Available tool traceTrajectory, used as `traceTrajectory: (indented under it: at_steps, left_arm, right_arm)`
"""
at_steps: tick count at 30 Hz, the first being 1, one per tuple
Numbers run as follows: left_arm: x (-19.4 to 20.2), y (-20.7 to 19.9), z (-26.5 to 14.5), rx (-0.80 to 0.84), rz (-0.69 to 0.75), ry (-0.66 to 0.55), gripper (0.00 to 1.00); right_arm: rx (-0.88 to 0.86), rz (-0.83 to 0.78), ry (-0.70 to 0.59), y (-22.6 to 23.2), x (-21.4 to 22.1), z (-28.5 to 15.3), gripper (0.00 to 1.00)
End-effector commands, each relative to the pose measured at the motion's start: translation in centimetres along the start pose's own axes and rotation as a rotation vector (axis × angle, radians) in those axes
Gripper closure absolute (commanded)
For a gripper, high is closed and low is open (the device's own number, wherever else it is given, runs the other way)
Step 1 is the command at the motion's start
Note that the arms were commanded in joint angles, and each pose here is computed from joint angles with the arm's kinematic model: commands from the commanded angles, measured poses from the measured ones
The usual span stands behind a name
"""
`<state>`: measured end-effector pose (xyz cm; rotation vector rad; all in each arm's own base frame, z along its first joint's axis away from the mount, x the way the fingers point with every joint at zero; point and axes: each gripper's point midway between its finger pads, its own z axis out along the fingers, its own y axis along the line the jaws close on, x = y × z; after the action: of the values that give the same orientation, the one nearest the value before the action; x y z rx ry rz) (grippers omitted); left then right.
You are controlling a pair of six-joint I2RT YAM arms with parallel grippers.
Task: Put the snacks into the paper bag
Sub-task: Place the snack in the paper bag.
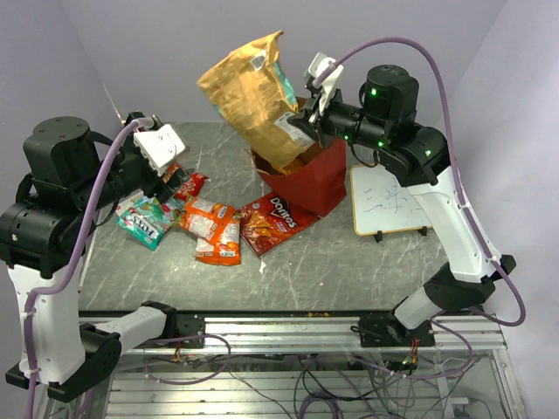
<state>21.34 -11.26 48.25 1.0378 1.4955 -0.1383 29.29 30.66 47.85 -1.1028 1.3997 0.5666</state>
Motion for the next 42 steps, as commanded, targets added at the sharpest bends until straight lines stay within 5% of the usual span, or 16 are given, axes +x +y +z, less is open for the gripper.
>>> traceTrajectory:
  at_steps: [1,12,42]
  left_arm:
    - [0.1,0.3,0.7,-0.007,-0.039,-0.015,0.17]
    - [2.0,0.1,2.9,0.020,-0.058,0.023,0.16]
    - [6.5,0.3,6.0,-0.003,-0.056,0.106,0.17]
  right_arm:
    - [0.288,-0.034,0.018,-6.1,-0.3,0.0,1.00]
    - [0.483,-0.166,0.277,-11.4,6.5,1.9,1.00]
    - [0.391,-0.236,0.623,-10.8,15.6,2.9,1.00]
